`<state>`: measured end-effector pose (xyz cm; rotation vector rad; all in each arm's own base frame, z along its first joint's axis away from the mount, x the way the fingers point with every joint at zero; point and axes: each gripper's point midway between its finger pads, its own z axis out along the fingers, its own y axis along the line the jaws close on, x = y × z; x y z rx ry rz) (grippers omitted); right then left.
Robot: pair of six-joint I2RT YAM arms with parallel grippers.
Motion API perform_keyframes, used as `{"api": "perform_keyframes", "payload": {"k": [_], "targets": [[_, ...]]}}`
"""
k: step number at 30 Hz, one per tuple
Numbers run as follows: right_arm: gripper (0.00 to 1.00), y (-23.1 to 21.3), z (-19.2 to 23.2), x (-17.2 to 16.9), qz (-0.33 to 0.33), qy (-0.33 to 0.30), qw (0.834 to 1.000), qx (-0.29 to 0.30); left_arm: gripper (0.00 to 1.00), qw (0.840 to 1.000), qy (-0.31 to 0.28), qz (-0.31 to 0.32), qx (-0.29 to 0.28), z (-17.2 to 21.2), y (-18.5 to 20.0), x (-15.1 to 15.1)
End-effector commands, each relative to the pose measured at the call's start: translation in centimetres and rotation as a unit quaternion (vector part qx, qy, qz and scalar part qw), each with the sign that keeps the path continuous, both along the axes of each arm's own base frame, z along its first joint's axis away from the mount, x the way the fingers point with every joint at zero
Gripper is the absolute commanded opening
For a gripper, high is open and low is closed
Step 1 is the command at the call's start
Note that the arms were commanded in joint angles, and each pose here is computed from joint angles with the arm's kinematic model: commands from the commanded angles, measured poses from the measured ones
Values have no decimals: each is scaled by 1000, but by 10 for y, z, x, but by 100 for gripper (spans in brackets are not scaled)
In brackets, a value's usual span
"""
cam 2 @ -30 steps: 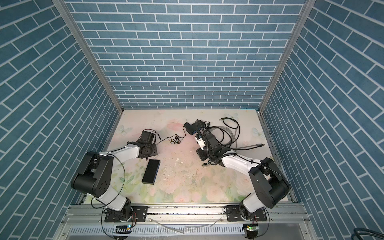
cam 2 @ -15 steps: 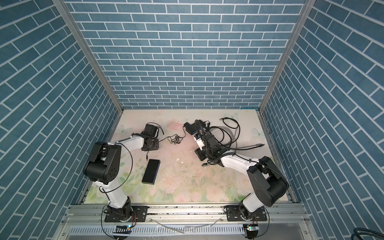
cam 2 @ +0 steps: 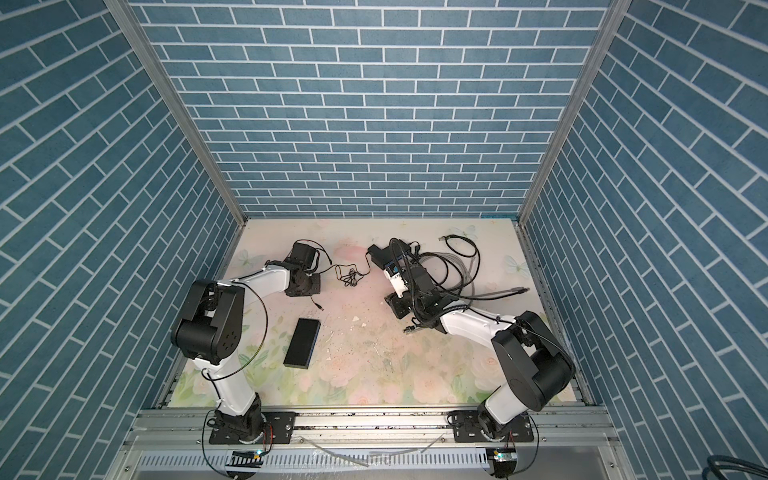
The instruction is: Insert the plug into the switch port
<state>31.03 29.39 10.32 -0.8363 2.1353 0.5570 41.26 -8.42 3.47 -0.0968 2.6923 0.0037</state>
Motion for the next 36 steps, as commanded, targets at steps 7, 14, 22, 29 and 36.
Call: {"api": "perform_keyframes", "payload": {"k": [7,14,22,29,36], "targets": [[41,38,16,-2,48,17,997,65,0,988,-86,-69,-111,65,-57,16],[40,55,21,6,45,49,994,91,0,986,-93,-76,-115,69,-73,-6],[41,47,13,8,27,46,996,70,35,999,6,10,-44,43,-29,-57],[41,48,8,7,33,51,996,67,43,996,62,43,-45,23,-23,-81],[41,48,4,6,39,50,996,62,39,993,95,61,-40,-3,-22,-88]]}}
